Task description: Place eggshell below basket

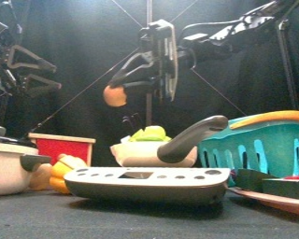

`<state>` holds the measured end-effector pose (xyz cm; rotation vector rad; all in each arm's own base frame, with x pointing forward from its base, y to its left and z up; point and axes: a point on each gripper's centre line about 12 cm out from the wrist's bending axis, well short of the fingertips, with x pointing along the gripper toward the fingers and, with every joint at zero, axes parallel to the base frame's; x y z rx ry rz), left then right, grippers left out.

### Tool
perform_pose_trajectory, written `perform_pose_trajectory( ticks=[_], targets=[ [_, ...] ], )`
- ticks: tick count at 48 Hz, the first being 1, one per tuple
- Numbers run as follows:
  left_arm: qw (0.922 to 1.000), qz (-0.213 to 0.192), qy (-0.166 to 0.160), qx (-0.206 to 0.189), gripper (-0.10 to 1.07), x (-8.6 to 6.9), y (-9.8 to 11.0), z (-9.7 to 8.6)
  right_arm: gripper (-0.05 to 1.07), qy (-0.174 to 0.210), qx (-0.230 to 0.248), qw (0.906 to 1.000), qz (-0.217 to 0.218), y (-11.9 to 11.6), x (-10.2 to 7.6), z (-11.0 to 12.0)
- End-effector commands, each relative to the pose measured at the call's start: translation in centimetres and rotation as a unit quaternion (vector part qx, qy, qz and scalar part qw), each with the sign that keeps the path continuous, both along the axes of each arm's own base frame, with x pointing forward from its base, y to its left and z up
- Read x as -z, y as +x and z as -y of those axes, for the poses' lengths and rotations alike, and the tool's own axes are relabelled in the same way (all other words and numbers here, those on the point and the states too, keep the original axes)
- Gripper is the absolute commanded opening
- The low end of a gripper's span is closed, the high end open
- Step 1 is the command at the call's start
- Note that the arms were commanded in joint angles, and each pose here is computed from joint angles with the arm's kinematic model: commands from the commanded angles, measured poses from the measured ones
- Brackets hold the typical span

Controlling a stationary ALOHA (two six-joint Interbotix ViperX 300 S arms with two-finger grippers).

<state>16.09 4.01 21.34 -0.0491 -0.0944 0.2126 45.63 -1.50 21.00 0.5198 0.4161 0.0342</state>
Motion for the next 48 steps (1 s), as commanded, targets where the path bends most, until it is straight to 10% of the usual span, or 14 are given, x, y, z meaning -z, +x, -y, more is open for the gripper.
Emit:
perform_pose_trajectory(
  ticks=[1,48],
  targets=[
    [1.0000,0.008,0.003,-0.002,0.98,-0.7,0.2,-0.1,0.54,-0.005,-0.003,0.9997,0.024,1.8,-1.3,0.2],
    [0.9996,-0.024,-0.006,-0.012,0.98,0.2,0.2,-0.4,0.74,-0.007,0.011,0.9998,-0.015,7.0,4.0,0.9]
  ],
)
